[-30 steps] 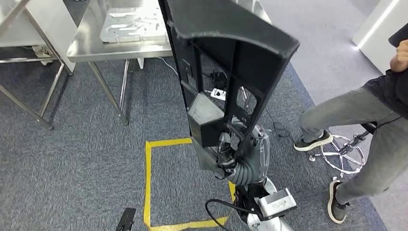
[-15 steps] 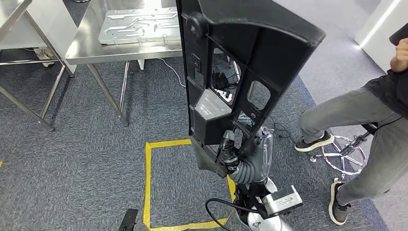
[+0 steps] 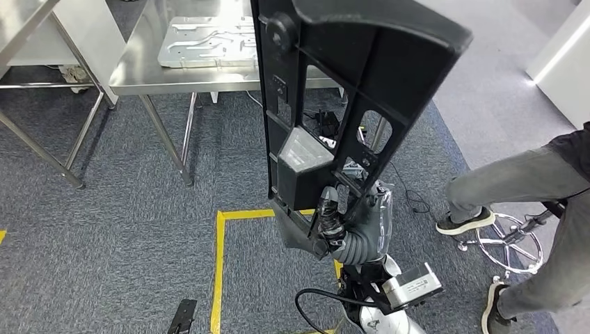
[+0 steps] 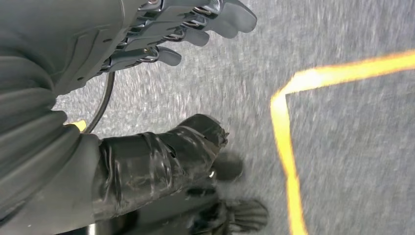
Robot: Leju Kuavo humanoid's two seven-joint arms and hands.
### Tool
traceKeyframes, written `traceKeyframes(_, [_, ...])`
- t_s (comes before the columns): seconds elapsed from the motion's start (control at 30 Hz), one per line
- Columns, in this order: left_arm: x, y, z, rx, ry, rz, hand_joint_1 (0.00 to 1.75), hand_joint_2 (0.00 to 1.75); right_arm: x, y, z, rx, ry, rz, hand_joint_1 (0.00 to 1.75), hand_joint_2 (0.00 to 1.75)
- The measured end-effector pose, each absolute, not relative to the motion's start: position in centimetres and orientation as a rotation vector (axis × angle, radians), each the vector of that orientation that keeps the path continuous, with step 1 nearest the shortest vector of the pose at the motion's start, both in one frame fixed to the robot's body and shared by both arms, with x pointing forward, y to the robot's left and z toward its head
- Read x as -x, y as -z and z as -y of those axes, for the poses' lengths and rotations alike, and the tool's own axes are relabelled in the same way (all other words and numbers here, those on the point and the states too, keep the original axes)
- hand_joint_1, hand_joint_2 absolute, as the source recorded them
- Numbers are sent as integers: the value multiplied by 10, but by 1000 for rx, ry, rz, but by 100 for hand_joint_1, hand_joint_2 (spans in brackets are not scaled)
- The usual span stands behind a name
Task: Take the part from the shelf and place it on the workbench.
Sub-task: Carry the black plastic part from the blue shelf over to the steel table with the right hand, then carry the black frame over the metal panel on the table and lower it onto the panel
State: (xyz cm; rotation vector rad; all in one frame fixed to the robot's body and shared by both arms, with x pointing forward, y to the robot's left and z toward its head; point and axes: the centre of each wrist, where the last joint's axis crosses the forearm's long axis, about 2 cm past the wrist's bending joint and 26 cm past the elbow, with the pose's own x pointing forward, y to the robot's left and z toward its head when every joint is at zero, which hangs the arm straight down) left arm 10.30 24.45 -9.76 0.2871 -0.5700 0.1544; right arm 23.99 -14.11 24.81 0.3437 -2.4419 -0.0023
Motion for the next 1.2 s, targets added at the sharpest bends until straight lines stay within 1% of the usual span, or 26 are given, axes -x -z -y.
traceKeyframes(0.13, [-116, 93, -236, -286, -170, 578, 0, 175, -240, -250, 139, -346, 5, 2440, 175, 175])
traceKeyframes(1.2, [-115, 93, -229, -275, -182, 574, 0, 175, -242, -250, 136, -426, 34, 2409, 175, 175])
